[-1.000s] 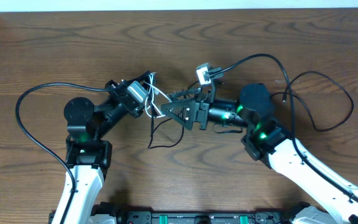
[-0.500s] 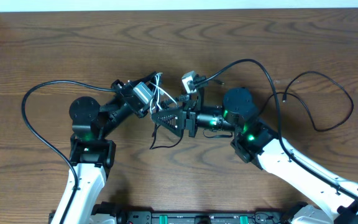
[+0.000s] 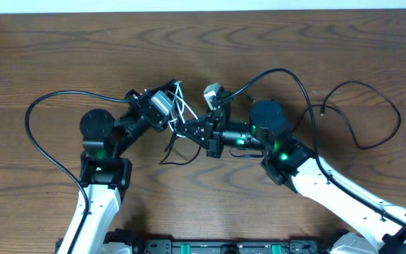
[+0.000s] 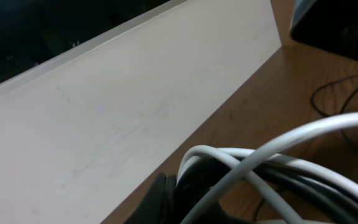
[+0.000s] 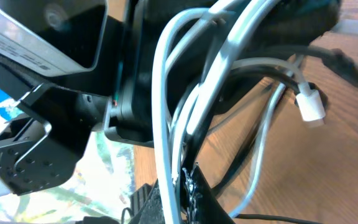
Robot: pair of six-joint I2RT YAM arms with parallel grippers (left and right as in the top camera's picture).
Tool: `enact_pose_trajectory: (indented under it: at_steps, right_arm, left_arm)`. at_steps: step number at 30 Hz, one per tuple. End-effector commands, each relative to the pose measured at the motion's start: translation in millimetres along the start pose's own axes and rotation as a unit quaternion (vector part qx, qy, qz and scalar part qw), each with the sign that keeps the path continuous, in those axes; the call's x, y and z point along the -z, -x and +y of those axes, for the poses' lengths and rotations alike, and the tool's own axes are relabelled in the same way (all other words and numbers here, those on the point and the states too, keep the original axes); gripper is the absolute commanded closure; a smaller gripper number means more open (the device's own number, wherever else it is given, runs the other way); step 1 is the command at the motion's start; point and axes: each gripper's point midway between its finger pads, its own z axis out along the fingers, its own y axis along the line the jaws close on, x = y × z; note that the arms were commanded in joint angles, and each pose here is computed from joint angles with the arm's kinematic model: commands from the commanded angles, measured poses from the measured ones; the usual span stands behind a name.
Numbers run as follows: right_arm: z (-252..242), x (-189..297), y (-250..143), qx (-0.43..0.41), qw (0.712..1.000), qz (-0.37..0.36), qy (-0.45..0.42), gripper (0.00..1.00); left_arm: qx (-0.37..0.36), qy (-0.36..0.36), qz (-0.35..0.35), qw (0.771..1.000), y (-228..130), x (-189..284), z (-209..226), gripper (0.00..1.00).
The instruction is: Untangle cables
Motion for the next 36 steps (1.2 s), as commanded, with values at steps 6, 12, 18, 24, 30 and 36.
enact_pose_trajectory:
  at_steps: [6,12,18,24,30,36]
  right_arm:
    - [-35,28,29,-0.002,0.999,-0.028,-0.029,0.99]
    - [-35,57,44,0.048,0.998,-0.023,0.019,0.99]
    - [-21,81,52,0.155,0.985,-0.021,0.078,0.99]
    - [4,100,36,0.282,0.944,0.011,0.17,0.99]
    - [14,113,23,0.328,0.917,0.033,0.223,0.99]
    - [15,114,22,0.33,0.916,0.033,0.224,0.99]
  left_arm:
    - [-0.017,0.042,0.0,0.999,8,2,17,0.25]
    - [-0.017,0.044,-0.004,0.999,12,4,18,0.13]
    - [0.006,0.044,-0.005,0.999,12,4,18,0.12]
    - [0.054,0.037,-0.007,0.998,12,4,15,0.11]
    - [0.07,0.019,0.002,0.997,6,3,8,0.05]
    - [0.084,-0.014,0.009,0.996,2,3,-5,0.06]
